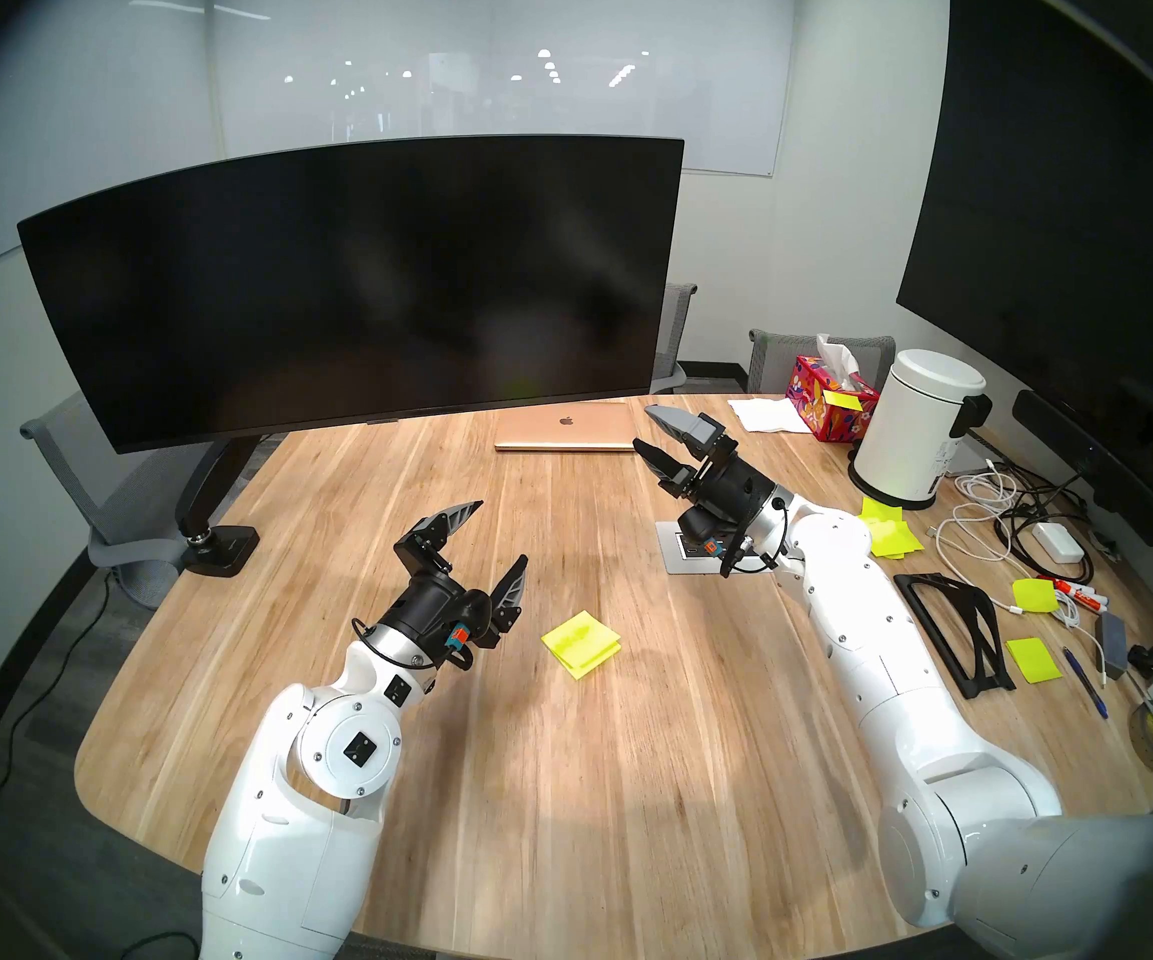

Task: Peel one sticky note off the pad and stick it onto the monitor, then press it flat

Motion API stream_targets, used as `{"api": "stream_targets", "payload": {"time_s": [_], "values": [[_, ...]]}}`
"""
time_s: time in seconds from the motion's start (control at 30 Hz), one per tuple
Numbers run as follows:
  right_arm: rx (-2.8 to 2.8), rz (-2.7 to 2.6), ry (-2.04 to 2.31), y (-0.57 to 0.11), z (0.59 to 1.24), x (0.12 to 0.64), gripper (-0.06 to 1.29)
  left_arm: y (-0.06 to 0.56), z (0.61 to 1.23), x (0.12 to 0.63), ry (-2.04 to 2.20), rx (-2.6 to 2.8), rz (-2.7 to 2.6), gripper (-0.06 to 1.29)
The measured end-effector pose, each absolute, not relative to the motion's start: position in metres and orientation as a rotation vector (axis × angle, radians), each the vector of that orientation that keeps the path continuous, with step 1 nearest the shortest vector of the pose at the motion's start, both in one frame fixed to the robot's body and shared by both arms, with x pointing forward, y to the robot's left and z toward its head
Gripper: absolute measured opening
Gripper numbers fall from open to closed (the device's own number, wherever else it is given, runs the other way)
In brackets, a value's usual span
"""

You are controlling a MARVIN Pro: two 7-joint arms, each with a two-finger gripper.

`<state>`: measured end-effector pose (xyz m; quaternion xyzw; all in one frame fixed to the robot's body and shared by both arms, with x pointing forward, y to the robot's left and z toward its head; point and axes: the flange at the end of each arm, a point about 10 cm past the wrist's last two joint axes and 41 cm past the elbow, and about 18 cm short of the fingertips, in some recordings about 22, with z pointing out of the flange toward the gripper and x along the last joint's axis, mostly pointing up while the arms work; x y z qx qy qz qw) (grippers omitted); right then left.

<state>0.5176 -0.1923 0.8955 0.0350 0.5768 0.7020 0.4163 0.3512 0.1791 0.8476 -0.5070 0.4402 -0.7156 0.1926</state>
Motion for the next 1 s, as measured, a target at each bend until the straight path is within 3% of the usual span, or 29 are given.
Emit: {"api": "stream_targets", "payload": {"time_s": [1.0], "values": [[0.096,1.762,1.445,-0.1945,0.8948,0.5175,1.23,0.1791,0.8475,0.3512,1.236,-1.423,-2.008,1.27]]}}
